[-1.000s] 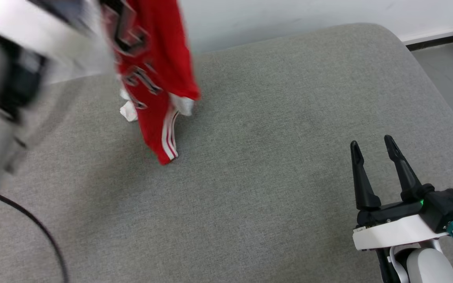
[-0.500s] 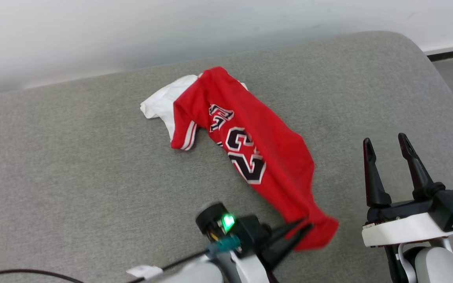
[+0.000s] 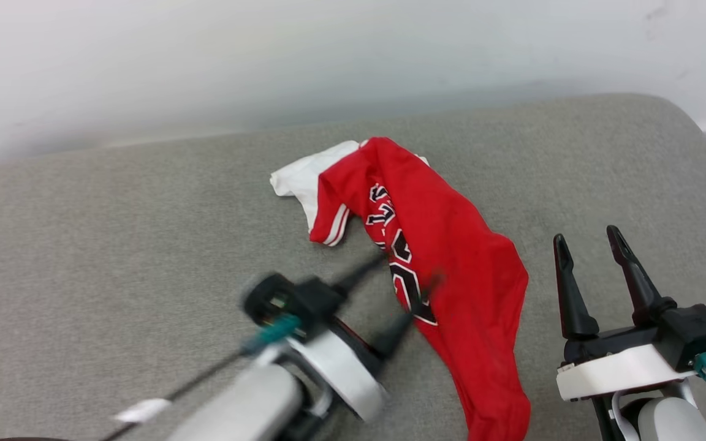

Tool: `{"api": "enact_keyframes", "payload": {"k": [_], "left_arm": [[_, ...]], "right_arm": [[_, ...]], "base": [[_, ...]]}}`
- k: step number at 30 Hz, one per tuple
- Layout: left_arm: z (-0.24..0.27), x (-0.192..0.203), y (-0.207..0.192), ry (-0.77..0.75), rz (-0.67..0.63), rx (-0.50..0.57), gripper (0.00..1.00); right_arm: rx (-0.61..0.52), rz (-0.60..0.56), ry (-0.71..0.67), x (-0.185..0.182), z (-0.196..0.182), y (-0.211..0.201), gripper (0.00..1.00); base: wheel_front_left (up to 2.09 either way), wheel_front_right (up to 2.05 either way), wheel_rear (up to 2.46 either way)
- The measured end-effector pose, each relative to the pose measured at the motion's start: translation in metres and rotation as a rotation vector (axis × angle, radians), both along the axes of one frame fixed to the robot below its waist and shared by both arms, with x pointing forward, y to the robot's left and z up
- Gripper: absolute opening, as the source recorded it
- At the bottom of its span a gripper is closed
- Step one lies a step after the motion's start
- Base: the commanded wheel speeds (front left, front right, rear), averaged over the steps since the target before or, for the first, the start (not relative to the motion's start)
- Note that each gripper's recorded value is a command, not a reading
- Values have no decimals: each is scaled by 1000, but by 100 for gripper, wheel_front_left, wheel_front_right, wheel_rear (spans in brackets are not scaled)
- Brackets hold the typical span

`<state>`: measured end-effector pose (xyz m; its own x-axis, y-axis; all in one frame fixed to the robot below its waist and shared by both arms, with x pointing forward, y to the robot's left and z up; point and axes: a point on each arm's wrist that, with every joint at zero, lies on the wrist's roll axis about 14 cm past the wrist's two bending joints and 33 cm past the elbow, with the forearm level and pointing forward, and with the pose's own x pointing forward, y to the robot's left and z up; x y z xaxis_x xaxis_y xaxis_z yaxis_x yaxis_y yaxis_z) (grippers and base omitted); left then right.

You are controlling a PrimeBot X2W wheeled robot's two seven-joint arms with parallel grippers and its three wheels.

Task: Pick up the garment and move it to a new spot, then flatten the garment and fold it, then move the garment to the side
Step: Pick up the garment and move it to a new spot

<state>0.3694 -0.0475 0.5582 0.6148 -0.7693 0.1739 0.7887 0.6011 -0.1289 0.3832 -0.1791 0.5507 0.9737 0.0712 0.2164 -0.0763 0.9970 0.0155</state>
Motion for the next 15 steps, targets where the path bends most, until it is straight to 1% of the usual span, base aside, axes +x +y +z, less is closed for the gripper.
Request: {"api": "enact_keyframes", "payload": {"k": [2,4,7,9,12,15], "left_arm": [[19,18,32,-54,121,-19,100],[33,33,71,-77,250,-49,100],[49,45,127,-115,423,-75,100],[54,46,164,-143,530,-64,100],[49,39,204,-161,658,-20,100],[33,27,229,-118,748,-21,100]], "right_arm": [[-2,13,-10,-1,3,5,100],[-4,27,-14,-3,4,9,100],[-4,43,-22,-3,7,15,100],[-6,53,-25,-2,8,18,100],[-7,66,-20,-2,6,23,100],[-9,72,-23,-2,7,25,100]], "base": [[0,0,0],[0,0,0],[0,0,0],[0,0,0],[0,0,0],[0,0,0]]}}
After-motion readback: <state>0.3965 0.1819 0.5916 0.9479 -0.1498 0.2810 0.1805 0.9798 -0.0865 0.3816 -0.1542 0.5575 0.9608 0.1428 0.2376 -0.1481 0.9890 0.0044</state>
